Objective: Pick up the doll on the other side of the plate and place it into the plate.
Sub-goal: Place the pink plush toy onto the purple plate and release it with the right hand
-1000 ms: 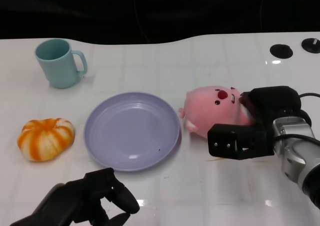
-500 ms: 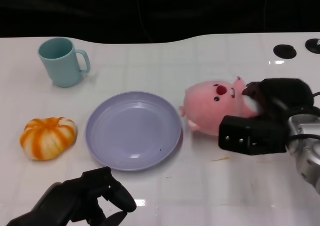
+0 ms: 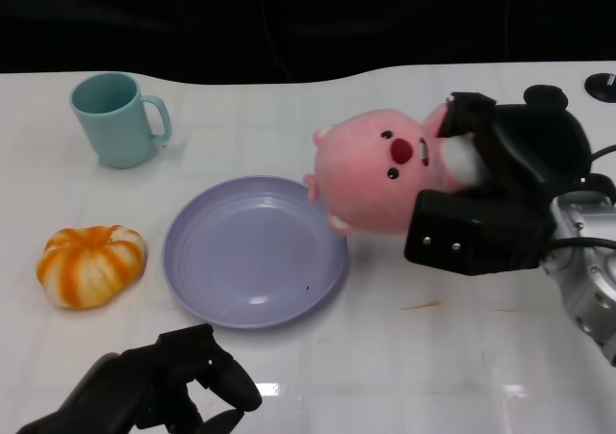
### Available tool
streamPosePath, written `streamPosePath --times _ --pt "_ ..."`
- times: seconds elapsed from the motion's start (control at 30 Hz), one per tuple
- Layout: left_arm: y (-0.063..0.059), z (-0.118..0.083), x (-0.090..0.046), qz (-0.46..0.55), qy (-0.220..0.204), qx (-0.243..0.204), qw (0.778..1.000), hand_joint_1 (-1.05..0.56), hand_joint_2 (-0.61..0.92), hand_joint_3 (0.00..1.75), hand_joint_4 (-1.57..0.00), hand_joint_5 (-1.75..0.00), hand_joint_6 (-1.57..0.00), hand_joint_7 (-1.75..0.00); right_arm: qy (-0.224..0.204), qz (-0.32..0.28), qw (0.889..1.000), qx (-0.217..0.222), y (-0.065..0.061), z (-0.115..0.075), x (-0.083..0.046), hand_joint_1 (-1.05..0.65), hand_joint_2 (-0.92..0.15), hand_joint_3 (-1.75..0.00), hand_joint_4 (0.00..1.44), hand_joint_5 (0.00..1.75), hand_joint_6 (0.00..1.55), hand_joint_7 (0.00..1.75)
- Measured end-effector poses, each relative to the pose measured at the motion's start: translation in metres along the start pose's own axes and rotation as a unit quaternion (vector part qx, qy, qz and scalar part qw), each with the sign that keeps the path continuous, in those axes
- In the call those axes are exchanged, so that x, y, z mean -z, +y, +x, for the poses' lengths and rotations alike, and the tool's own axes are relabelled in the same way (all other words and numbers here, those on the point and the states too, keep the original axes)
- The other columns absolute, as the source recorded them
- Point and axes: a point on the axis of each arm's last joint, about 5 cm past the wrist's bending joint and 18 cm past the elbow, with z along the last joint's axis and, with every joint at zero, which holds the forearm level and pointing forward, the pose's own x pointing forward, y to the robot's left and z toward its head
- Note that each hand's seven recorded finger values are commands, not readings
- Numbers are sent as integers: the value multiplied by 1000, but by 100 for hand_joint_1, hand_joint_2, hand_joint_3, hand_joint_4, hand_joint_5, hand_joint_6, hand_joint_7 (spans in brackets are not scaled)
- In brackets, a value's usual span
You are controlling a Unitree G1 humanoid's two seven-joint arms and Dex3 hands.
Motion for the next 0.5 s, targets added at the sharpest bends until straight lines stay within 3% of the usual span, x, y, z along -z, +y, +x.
streamPosePath --times 0.07,0.27,0.37,0.5 --pt "-1 0 0 -4 -1 2 1000 -20 87 54 -62 -158 -63 -125 -19 13 1000 5 0 1 -10 -29 -47 -115 94 175 68 175" --pt "-4 0 0 -7 -1 5 1000 -20 87 54 -62 -157 -62 -125 -81 46 996 5 -4 11 -47 -26 -38 -126 97 175 71 175" --pt "-5 -2 1 -10 4 6 1000 -20 88 54 -61 -158 -61 -125 -106 60 993 -1 -3 14 -65 -24 -37 -127 97 175 72 175" --pt "-5 -3 1 -12 5 7 1000 -20 88 53 -61 -158 -61 -126 -129 74 989 -24 7 15 -81 -27 -40 -126 98 175 73 175"
